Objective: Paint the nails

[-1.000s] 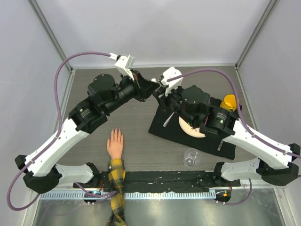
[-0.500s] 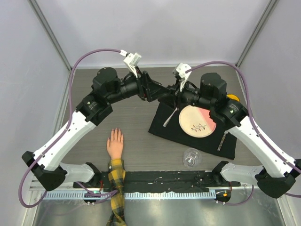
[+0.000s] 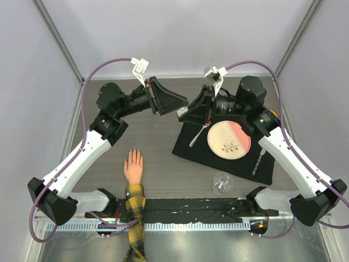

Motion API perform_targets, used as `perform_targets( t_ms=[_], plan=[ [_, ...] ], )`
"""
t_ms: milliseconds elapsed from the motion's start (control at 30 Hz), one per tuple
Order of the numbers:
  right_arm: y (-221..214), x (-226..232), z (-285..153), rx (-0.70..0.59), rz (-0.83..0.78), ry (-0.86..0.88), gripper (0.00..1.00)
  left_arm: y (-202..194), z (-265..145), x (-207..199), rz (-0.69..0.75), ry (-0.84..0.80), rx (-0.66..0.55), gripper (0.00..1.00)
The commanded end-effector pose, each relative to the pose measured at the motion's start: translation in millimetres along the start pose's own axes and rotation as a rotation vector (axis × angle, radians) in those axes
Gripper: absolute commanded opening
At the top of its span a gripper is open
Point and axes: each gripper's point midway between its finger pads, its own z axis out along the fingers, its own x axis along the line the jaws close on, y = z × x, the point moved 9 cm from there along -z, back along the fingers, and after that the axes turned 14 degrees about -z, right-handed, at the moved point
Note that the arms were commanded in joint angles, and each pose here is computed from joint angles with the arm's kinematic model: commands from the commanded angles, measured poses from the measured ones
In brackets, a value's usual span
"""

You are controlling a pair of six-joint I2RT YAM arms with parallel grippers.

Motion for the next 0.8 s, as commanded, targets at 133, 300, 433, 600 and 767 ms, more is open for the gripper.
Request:
perform_targets(
  t_ms=[133,300,433,600,767],
  plan=[
    [11,6,-3,-0.064,-0.043,0.017,0.00,11,1,-26,0.042,-0.111,-0.002,0.24],
    [1,-16,-8,0.026,-0.062,-0.335,0.00,8,2,-15,0.062,0.078,-0.005,0.00],
    [6,22,24,0.189,-0.378,-0.880,0.00,3,0,-3,0.153,0.634,-0.253,0.00],
    [13,27,32,0.310,-0.586,-1.227,0.00,-6,14,19,0.120,0.816,-0.277,0.00],
    [13,31,32,0.244,-0.569,-1.098,0.00,-1,22,11,0.123,0.699,-0.303,0.00]
  ],
)
